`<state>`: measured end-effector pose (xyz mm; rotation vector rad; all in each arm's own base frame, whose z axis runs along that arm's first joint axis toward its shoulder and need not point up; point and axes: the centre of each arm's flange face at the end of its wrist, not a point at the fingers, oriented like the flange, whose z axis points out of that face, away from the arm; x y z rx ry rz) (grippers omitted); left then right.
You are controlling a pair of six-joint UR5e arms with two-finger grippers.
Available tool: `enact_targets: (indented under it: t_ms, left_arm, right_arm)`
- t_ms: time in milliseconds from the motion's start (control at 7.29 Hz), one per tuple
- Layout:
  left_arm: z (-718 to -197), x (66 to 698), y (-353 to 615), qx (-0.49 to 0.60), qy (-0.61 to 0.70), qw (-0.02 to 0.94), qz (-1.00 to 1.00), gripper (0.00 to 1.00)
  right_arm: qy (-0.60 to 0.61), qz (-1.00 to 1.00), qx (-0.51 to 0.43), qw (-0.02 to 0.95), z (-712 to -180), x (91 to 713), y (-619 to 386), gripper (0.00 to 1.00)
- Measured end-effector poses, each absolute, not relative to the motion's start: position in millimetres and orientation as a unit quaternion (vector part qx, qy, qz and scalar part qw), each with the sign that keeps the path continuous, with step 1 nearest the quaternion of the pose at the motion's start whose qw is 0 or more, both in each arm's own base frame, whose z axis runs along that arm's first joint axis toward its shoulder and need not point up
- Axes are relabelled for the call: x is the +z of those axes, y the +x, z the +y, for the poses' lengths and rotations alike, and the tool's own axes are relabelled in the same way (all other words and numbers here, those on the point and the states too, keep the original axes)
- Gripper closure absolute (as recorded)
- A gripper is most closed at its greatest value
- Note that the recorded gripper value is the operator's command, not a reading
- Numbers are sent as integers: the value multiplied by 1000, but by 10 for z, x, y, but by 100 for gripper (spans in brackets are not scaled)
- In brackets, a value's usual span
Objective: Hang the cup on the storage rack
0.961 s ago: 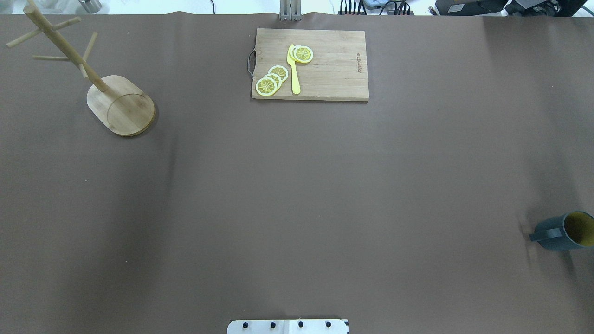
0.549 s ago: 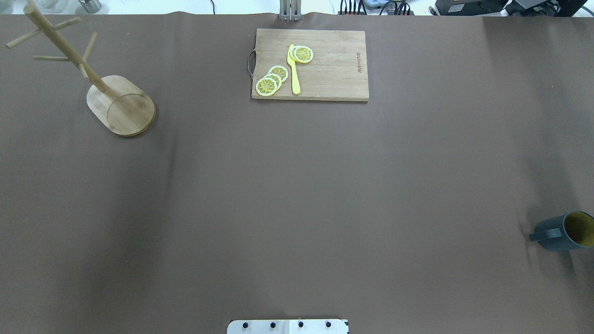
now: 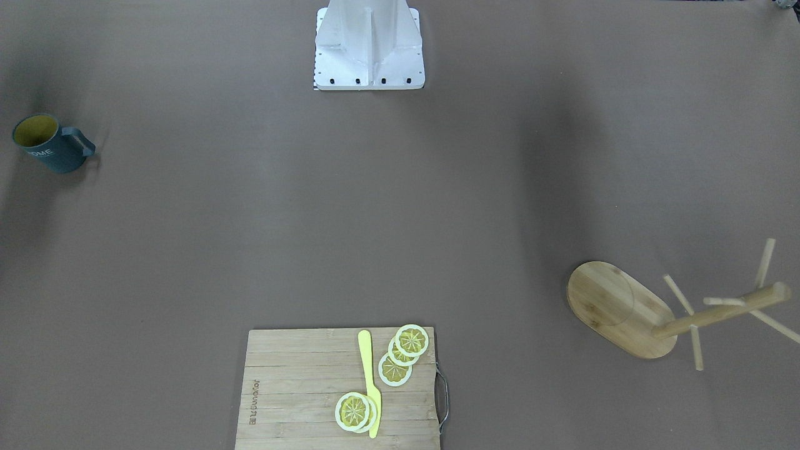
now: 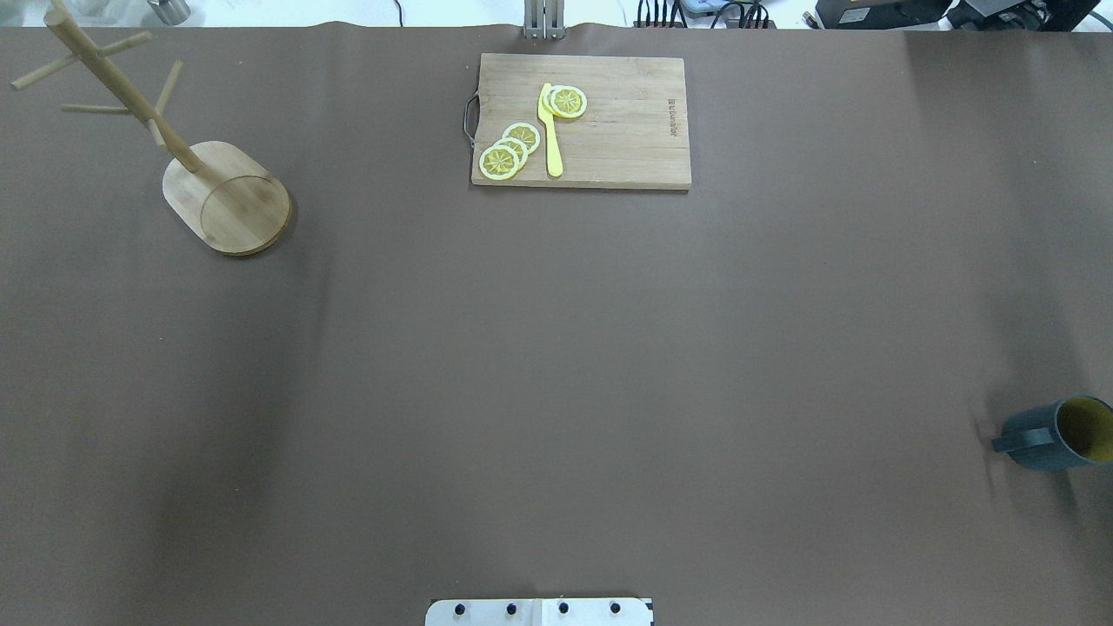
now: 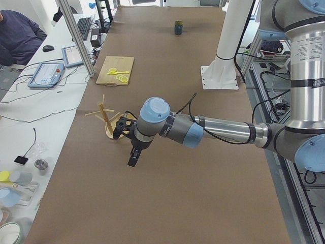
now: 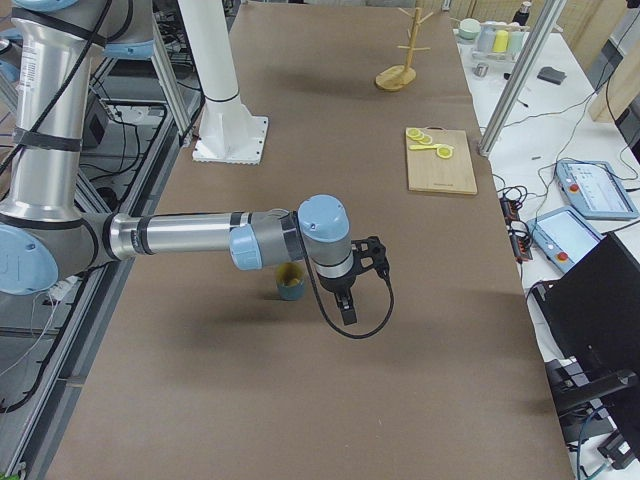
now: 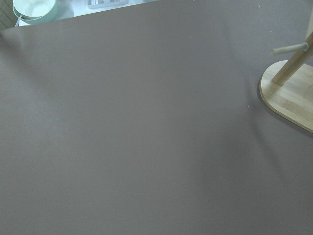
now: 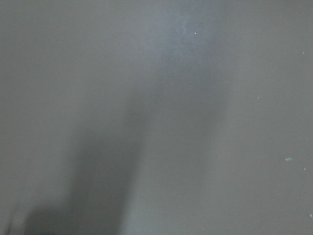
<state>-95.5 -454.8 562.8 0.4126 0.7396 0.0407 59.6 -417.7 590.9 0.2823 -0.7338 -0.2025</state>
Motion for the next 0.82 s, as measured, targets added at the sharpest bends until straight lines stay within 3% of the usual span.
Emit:
enact_targets:
  t_ms: [412, 824]
  left_arm:
    - [-4422, 5653, -945, 34, 242, 902, 356, 1]
    - [-4381, 5663, -941, 34, 248, 900, 357, 1]
  right_arm:
    - [120, -393, -92, 907, -3938, 6002, 486, 0]
    - [103, -409, -94, 902, -3343, 5996, 80, 2]
